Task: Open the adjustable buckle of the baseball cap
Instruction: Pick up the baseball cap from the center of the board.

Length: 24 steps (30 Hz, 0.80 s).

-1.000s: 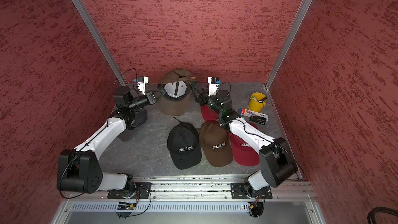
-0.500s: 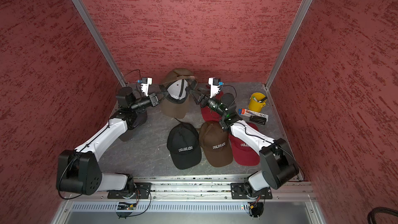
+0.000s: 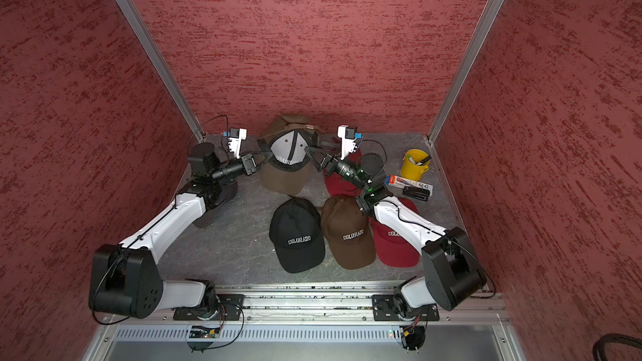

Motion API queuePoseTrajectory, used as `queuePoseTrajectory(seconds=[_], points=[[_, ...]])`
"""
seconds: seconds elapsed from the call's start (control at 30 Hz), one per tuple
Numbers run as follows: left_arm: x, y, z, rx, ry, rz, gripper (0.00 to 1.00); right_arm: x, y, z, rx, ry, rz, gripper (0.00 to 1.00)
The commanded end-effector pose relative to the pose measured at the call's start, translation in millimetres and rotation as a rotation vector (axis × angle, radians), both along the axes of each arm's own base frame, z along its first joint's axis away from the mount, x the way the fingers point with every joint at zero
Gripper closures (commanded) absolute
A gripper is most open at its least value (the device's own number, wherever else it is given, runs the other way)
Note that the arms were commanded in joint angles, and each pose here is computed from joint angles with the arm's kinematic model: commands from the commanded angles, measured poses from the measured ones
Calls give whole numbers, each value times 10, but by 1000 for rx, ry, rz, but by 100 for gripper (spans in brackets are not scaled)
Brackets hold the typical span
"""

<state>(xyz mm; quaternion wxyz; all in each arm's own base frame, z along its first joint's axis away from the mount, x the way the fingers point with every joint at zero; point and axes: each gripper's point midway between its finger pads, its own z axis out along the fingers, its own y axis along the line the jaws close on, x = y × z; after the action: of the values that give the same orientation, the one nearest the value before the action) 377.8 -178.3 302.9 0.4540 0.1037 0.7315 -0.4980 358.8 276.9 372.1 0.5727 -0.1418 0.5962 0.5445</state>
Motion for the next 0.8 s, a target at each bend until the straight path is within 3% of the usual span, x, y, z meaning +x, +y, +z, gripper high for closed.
queuePoseTrajectory(seconds=[0.0,0.27,0.5,0.63,0.7,0.77], points=[[-144,-62,141,6,-63,-39,98,83,-40,58,11,15,-36,38],[-258,-167,127,24,-78,-77,98,238,-223,8,14,50,-182,66],[-283,-178,-1,34,-44,-81,95,207,-364,193,39,-3,-257,92],[-294,-199,-31,43,-33,-85,78,195,-387,251,26,-12,-274,100],[-301,-212,-47,53,-27,-87,59,190,-403,282,8,-21,-291,100],[-318,-228,-56,70,-21,-92,49,179,-409,315,-9,-33,-307,100]])
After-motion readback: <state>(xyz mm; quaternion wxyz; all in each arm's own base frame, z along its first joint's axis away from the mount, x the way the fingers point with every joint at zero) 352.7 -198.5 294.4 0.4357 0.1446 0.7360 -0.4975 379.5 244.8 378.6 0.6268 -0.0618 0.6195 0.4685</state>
